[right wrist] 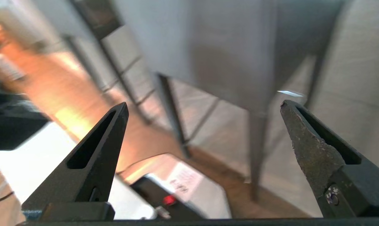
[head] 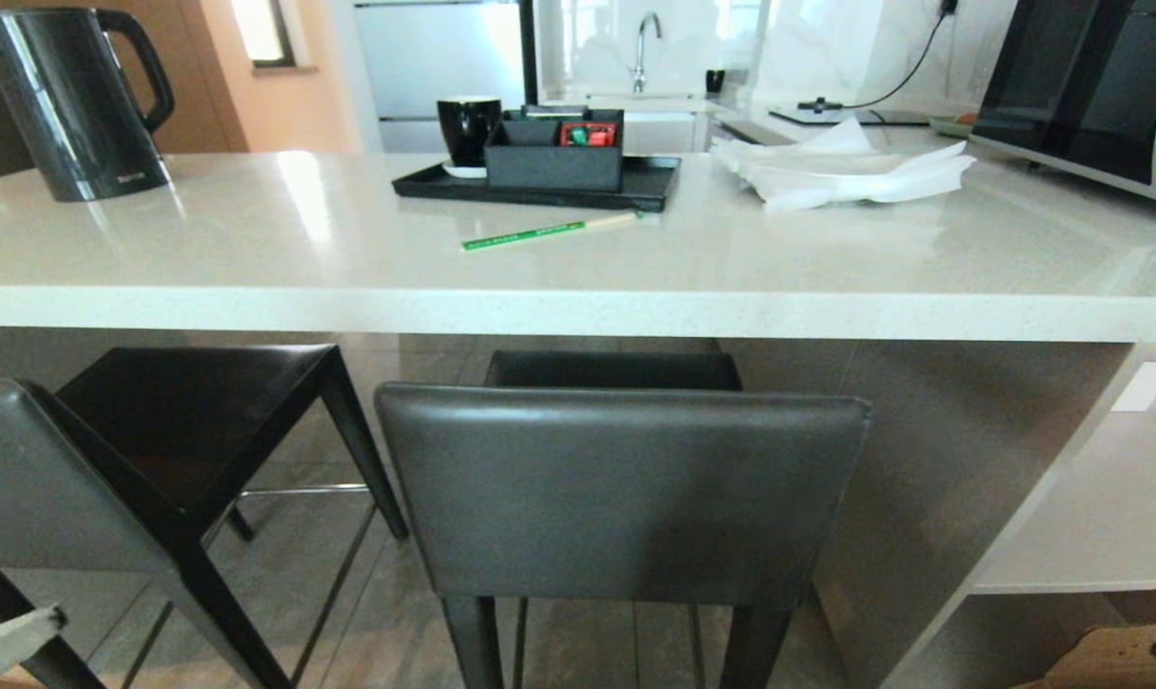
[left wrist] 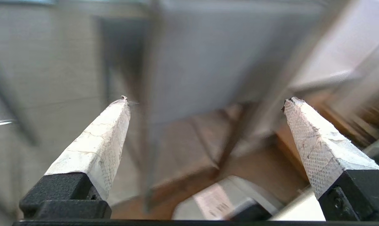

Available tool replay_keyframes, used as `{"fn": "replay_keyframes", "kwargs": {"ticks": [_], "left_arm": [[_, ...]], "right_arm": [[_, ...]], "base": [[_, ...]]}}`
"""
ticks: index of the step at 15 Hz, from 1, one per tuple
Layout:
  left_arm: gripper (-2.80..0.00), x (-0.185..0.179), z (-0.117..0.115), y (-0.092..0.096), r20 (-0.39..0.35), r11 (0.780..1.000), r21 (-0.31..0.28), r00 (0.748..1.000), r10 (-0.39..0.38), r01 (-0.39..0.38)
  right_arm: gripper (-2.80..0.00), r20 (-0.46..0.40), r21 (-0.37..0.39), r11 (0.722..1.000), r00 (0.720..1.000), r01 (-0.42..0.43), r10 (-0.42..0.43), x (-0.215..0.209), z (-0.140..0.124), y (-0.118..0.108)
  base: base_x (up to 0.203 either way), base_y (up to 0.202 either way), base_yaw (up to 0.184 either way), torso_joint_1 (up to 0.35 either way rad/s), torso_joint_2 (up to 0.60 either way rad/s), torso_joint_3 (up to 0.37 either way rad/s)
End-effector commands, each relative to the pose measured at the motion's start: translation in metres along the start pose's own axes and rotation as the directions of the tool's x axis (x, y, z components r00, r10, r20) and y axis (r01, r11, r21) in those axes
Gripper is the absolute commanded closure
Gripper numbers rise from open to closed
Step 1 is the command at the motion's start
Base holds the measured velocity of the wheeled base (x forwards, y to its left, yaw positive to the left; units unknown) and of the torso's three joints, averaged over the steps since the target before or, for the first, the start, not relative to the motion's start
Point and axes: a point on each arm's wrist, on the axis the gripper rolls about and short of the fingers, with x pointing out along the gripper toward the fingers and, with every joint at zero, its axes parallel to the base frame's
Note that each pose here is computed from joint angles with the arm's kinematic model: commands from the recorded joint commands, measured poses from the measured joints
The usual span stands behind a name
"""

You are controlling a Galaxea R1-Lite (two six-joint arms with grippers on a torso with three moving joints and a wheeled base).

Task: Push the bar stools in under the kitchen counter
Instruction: Pull the gray chair out from under the dining table

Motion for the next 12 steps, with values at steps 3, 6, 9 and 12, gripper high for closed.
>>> {"fn": "replay_keyframes", "kwargs": {"ticks": [3,6,9,12], "left_arm": [[-2.80,0.038,-0.004,0.014,-0.108,0.993,-0.056,0.988,-0.113,0.108],[-2.80,0.061,-0.010,0.026,-0.139,0.986,-0.088,0.979,-0.150,0.139],[-2.80,0.085,-0.014,0.048,-0.133,0.993,-0.101,0.988,-0.079,0.066],[-2.80,0.106,-0.013,0.067,-0.111,0.996,-0.090,0.993,-0.035,0.025]], "right_arm": [[-2.80,-0.113,0.081,0.995,0.991,-0.062,0.071,0.042,0.009,-0.024],[-2.80,-0.096,0.077,0.993,0.990,-0.095,0.102,0.069,0.011,-0.042],[-2.80,-0.111,0.080,0.991,0.987,-0.104,0.112,0.088,0.009,-0.058],[-2.80,-0.102,0.069,0.989,0.986,-0.127,0.134,0.113,0.008,-0.079]], "base": [[0.000,0.000,0.000,0.000,0.00,0.000],[0.000,0.000,0.000,0.000,0.00,0.000],[0.000,0.000,0.000,0.000,0.00,0.000],[0.000,0.000,0.000,0.000,0.00,0.000]]}}
